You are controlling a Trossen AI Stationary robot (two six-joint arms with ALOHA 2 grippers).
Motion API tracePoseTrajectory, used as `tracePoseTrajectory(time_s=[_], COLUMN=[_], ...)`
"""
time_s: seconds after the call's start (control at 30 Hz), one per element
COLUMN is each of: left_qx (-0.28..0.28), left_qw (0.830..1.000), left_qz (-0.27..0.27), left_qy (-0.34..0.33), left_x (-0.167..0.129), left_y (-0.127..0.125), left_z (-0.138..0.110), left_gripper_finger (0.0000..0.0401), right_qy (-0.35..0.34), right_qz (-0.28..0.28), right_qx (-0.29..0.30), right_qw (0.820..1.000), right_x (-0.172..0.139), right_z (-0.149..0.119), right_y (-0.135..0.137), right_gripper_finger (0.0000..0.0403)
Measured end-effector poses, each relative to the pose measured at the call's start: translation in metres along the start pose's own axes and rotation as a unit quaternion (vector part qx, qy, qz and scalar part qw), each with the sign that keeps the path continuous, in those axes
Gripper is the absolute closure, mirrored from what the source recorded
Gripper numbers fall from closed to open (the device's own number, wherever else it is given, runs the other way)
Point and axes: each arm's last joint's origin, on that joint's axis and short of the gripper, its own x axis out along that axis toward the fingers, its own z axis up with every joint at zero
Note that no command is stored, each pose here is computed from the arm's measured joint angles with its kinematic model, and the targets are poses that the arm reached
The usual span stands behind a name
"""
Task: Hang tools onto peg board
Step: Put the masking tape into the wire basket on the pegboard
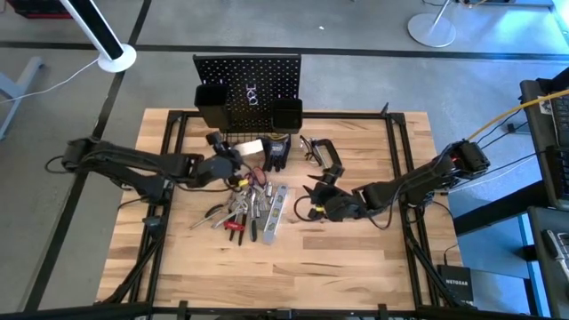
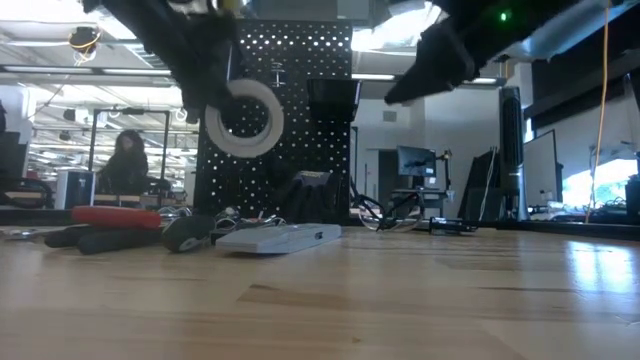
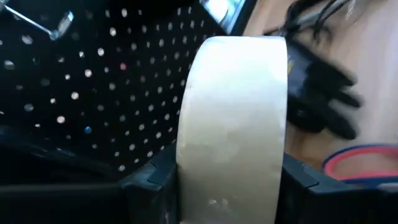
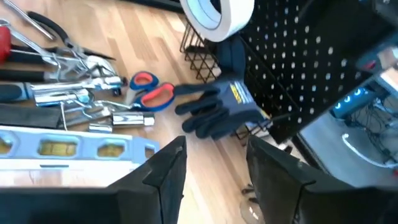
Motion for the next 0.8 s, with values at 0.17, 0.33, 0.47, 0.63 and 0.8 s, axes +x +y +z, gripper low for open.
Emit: tracePoseTrajectory(time_s=[0.17,0.33,0.47,0.63,0.8], left_qx=[0.039,0.070,0.090,0.110,0.103], left_qw=[0.998,0.994,0.991,0.989,0.988], left_qz=[0.020,0.033,0.037,0.010,-0.022], left_qy=[0.047,0.078,0.091,0.101,0.116], left_x=[0.024,0.040,0.046,0.053,0.063], left_y=[-0.003,-0.004,-0.001,0.005,0.013], left_z=[-0.007,-0.012,-0.014,-0.019,-0.027], left_gripper_finger=[0.0253,0.0253,0.0253,0.0253,0.0253], right_qy=[0.011,0.005,0.006,0.006,0.008], right_qz=[-0.002,-0.003,-0.003,-0.002,0.010], right_qx=[0.010,0.020,0.018,0.019,0.019], right_qw=[1.000,1.000,1.000,1.000,1.000], right_x=[0.002,0.003,0.003,0.003,0.003], right_z=[-0.012,-0.018,-0.020,-0.020,-0.020], right_y=[0.000,0.001,0.001,0.001,0.002], right_gripper_finger=[0.0235,0.0235,0.0235,0.0235,0.0235])
